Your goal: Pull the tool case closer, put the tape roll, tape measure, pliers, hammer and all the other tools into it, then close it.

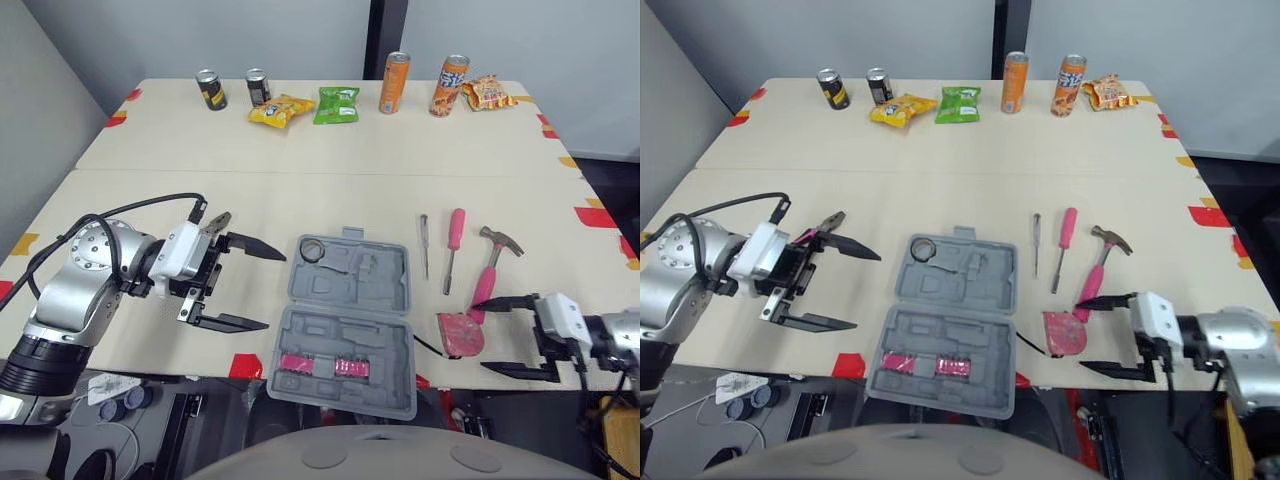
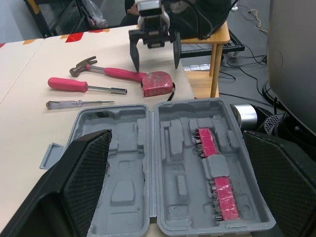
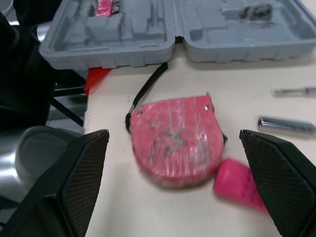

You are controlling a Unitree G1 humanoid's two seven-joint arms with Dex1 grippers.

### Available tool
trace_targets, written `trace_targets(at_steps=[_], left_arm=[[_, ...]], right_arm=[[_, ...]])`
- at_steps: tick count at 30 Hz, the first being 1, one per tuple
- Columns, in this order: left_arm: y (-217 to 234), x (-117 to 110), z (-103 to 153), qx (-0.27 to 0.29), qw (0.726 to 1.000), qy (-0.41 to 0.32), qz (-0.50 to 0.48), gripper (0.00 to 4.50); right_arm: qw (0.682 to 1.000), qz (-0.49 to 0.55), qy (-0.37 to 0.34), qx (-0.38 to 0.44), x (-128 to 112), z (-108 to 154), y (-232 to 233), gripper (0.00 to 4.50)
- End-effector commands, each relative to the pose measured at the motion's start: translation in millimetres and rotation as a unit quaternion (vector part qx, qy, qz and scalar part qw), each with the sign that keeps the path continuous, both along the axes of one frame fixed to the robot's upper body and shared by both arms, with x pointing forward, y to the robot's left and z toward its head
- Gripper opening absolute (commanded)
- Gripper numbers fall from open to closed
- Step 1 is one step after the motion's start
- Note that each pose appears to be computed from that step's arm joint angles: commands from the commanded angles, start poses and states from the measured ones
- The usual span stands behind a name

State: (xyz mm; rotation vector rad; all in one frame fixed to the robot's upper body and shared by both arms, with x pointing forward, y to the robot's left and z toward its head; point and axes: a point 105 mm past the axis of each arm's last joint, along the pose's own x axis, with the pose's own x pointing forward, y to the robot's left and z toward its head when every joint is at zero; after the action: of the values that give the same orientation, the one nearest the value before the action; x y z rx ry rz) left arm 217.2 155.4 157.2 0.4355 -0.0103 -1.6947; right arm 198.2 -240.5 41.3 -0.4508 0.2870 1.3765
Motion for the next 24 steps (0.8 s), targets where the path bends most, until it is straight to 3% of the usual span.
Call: trace_targets(at_steps=[1,10,23,24], left_arm=[[-2.3,-6.8,3.9,0.007,0.999,-0.011,-0.031,4.5],[-3.2,-7.3,5.8,0.006,0.999,-0.011,-0.03,4.5],[-3.6,-5.8,6.1,0.006,0.999,-0.011,-0.031,4.5],[-4.1,-5.8,6.3,0.006,0.999,-0.011,-0.031,4.5]], right_arm=[[1.0,0.007,-0.003,-0.029,3.3,-5.9,-4.7,4.48],[0.999,0.017,0.009,-0.051,8.9,-9.9,-0.9,4.48],[0.997,0.033,0.024,-0.058,-2.6,-13.0,15.0,4.48],[0.997,0.029,0.023,-0.065,-2.0,-13.9,13.3,4.24]])
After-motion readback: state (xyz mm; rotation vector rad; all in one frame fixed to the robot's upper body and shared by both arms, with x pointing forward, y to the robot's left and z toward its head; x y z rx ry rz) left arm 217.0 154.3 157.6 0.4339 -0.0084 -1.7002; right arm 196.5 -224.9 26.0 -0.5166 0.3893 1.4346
